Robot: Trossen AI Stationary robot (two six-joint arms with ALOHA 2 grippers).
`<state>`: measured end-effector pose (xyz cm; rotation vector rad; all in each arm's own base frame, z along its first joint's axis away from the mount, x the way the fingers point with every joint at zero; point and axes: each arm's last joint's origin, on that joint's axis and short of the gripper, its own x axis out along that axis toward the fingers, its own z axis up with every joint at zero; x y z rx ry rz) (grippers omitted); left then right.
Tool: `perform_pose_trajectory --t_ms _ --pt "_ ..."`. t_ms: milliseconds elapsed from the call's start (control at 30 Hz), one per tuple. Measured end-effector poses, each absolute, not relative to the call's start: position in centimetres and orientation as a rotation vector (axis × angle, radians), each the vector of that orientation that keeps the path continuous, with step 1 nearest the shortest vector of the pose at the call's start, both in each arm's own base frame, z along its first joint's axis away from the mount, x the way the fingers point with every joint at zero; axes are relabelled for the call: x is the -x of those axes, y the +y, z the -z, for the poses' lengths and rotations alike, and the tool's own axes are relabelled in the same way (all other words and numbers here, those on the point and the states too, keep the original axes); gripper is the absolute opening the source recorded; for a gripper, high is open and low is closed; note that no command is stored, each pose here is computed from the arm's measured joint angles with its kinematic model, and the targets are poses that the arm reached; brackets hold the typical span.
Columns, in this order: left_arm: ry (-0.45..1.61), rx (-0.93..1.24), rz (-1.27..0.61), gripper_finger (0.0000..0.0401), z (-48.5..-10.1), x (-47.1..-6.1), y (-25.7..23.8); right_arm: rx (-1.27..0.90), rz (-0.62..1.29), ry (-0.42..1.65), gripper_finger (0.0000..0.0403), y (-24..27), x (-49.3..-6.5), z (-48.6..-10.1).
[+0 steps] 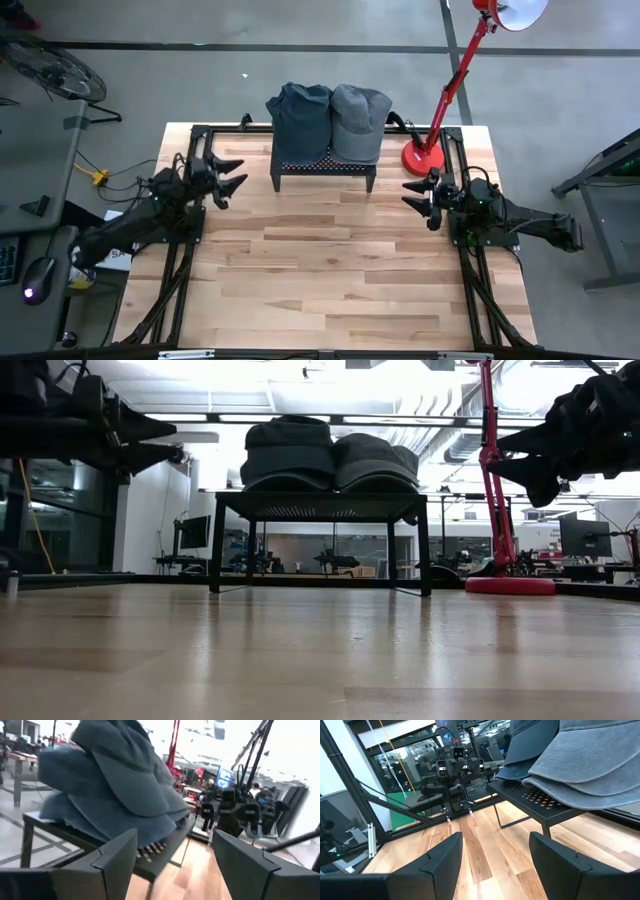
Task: Pick & Place hat
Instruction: Return to Home Position
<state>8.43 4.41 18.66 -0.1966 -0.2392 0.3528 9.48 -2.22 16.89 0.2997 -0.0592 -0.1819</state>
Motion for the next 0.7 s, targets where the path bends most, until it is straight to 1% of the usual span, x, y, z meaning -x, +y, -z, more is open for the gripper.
perform_pose_trajectory --t_ms 233,333,500,700 --pt "-0.144 0.218 -0.400 0.0255 -17.6 -9.1 3.3 -0.300 0.182 -0.059 0.0222 -2.2 -9.5 -16.9" --pt "-0.069 0.232 -0.371 0.0255 -17.0 -9.2 3.0 -0.300 0.182 -0.059 0.0222 -2.2 -9.5 -16.9" --pt "-0.029 0.236 -0.235 0.0255 -16.8 -9.4 2.6 -0.299 0.183 -0.059 0.0222 -2.2 -9.5 -16.9" --pt "-0.030 0.238 -0.224 0.0255 -16.8 -9.4 2.6 -0.300 0.182 -0.058 0.0222 -2.2 -9.5 -16.9"
